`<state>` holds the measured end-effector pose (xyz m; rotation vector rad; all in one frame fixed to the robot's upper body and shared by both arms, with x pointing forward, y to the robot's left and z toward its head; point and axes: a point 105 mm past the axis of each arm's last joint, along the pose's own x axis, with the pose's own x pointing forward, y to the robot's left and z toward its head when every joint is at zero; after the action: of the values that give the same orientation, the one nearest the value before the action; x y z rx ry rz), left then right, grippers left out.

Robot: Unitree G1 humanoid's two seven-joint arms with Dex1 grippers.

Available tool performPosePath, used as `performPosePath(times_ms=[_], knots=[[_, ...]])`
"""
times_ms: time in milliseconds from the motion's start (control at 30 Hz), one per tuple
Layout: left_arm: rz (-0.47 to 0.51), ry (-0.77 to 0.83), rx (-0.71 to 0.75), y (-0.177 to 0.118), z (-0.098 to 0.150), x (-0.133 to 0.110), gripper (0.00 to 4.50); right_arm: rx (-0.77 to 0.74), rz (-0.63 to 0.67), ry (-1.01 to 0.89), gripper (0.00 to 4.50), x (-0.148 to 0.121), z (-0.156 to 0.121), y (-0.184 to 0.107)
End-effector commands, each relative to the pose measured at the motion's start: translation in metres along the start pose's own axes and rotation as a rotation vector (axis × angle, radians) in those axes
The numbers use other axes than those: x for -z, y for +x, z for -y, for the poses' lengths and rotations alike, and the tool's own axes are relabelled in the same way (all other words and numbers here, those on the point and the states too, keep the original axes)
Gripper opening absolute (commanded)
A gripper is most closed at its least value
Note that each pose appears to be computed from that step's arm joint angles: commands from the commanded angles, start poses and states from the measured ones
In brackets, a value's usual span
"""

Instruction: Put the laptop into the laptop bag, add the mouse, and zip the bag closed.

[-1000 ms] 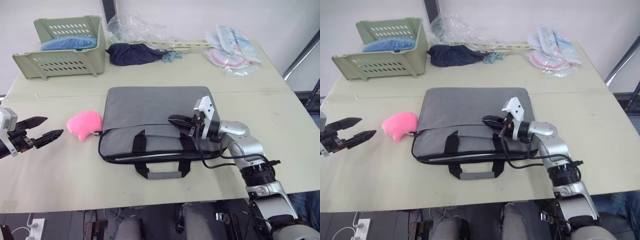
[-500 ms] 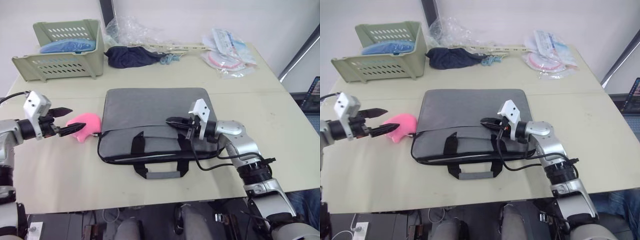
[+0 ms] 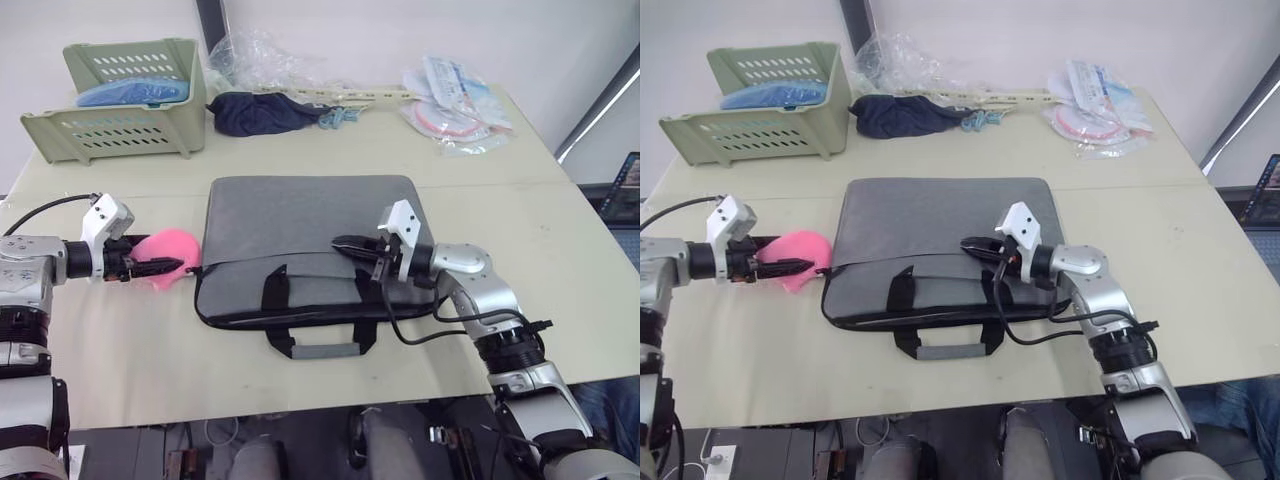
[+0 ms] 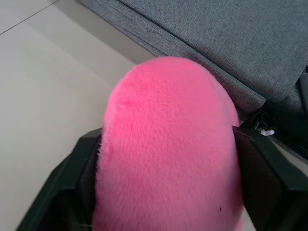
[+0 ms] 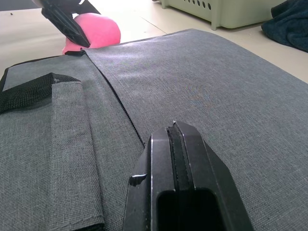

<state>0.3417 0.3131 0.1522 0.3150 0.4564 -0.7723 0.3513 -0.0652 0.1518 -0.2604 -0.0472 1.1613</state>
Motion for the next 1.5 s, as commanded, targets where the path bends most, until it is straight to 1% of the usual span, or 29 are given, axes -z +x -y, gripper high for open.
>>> performPosePath(times_ms=[33, 67, 100, 167, 300, 367, 467, 567, 633, 700, 767, 900, 967, 1067, 1133, 1233, 1367, 1433, 1467, 1500], knots=[[-0.017, 0.016, 0.008, -0.017, 0.004, 0.002, 1.57, -0.005, -0.133, 0.085, 0.0, 0.039, -0.008, -0.002], [-0.015, 0.019, 0.013, -0.019, 0.006, 0.002, 1.31, -0.006, -0.134, 0.083, 0.0, 0.04, -0.008, -0.002], [-0.008, 0.024, 0.02, -0.023, 0.008, 0.002, 0.82, -0.006, -0.135, 0.082, 0.0, 0.04, -0.008, -0.002], [-0.016, 0.026, 0.057, -0.032, 0.018, 0.004, 0.36, -0.007, -0.141, 0.08, 0.0, 0.041, -0.008, -0.002], [-0.036, -0.008, 0.128, -0.047, 0.038, 0.009, 0.36, -0.011, -0.15, 0.079, 0.0, 0.044, -0.009, -0.003], [-0.065, -0.029, 0.193, -0.053, 0.055, 0.014, 0.36, -0.018, -0.155, 0.078, 0.0, 0.046, -0.01, -0.001], [-0.077, -0.053, 0.251, -0.055, 0.072, 0.015, 0.36, -0.024, -0.158, 0.078, 0.0, 0.047, -0.012, 0.001], [-0.079, -0.059, 0.271, -0.052, 0.082, 0.017, 0.36, -0.03, -0.157, 0.077, 0.0, 0.048, -0.014, 0.003], [-0.09, -0.069, 0.304, -0.05, 0.093, 0.022, 0.36, -0.032, -0.158, 0.077, 0.0, 0.049, -0.015, 0.004], [-0.076, -0.069, 0.279, -0.044, 0.093, 0.023, 0.36, -0.035, -0.16, 0.076, 0.0, 0.049, -0.016, 0.004], [-0.069, -0.057, 0.236, -0.041, 0.087, 0.024, 0.36, -0.039, -0.162, 0.075, 0.0, 0.05, -0.017, 0.004], [-0.051, -0.023, 0.117, -0.038, 0.064, 0.019, 0.36, -0.04, -0.161, 0.07, 0.0, 0.049, -0.017, 0.003], [-0.023, -0.063, 0.138, -0.038, 0.066, 0.014, 0.36, -0.035, -0.162, 0.067, 0.0, 0.048, -0.016, 0.003], [-0.041, -0.091, 0.247, -0.037, 0.088, 0.018, 0.36, -0.033, -0.158, 0.063, 0.0, 0.047, -0.016, 0.001], [-0.049, -0.078, 0.219, -0.034, 0.086, 0.022, 0.36, -0.036, -0.151, 0.044, 0.0, 0.043, -0.016, 0.001], [-0.031, -0.059, 0.146, -0.031, 0.074, 0.02, 0.36, -0.045, -0.118, 0.014, 0.0, 0.032, -0.018, 0.0], [-0.02, -0.046, 0.13, -0.03, 0.068, 0.016, 0.36, -0.061, -0.064, -0.001, 0.0, 0.014, -0.019, -0.002], [-0.019, -0.041, 0.125, -0.03, 0.067, 0.016, 0.31, -0.078, -0.045, 0.002, 0.64, 0.007, -0.02, -0.003], [-0.017, -0.039, 0.123, -0.029, 0.066, 0.016, 0.31, -0.085, -0.043, -0.008, 0.88, 0.005, -0.021, -0.004], [-0.015, -0.037, 0.122, -0.029, 0.066, 0.016, 0.31, -0.08, -0.042, -0.021, 1.28, 0.003, -0.02, -0.004]])
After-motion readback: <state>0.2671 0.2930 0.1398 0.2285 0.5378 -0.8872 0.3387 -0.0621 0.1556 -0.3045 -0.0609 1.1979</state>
